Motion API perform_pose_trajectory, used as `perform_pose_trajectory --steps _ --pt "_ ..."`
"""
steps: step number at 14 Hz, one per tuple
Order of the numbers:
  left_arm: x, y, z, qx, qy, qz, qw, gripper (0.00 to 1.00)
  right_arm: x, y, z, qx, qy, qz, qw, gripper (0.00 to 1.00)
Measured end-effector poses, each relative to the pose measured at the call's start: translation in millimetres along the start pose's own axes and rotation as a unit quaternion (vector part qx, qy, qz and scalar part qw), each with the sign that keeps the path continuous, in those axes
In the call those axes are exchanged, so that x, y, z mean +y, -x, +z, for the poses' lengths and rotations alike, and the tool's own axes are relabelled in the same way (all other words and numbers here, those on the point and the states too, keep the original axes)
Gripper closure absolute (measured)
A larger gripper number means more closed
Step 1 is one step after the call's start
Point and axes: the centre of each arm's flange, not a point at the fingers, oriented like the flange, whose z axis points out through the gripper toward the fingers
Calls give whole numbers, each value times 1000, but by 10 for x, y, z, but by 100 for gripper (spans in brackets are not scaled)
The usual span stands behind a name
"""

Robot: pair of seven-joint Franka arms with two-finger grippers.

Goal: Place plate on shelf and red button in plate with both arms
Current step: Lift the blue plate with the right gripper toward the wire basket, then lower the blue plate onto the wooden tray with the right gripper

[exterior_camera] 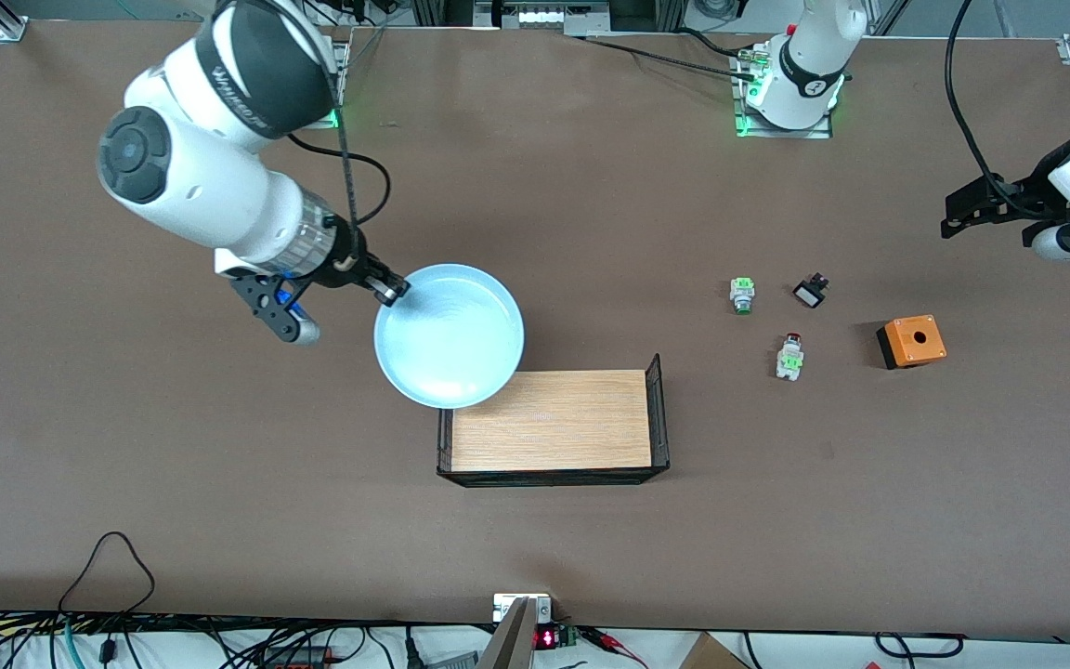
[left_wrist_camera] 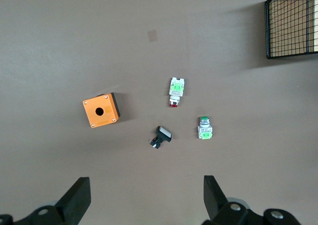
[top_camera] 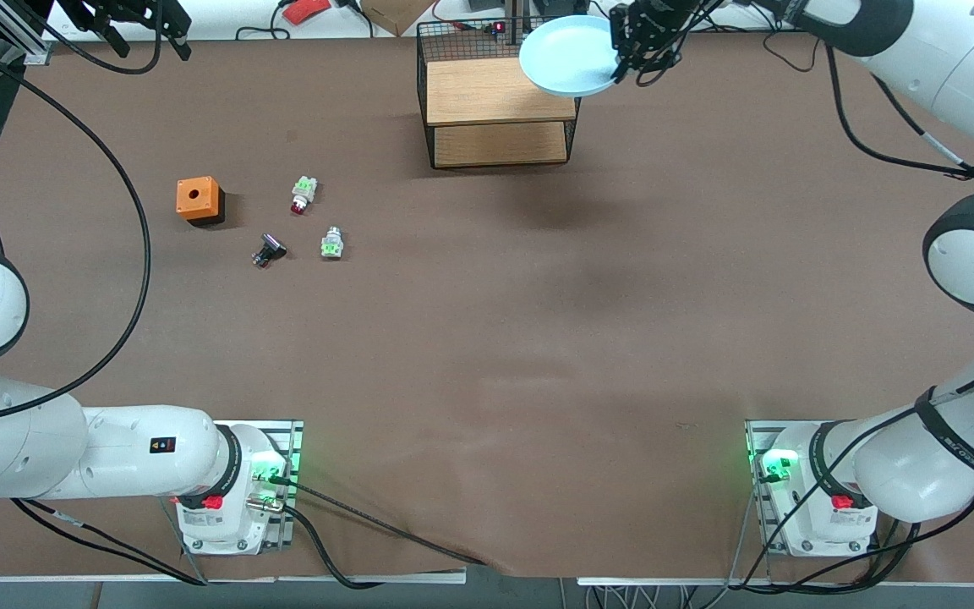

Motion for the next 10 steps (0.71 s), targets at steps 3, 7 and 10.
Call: perform_pose_trajectory --steps 3,7,10 --pt "1 0 0 0 0 0 1000 0 -224 170 192 5 -15 37 999 97" --pt "1 0 0 0 0 0 1000 0 -498 305 437 9 -52 92 994 97" --pt "1 0 0 0 0 0 1000 0 -555 291 537 11 -66 104 992 97"
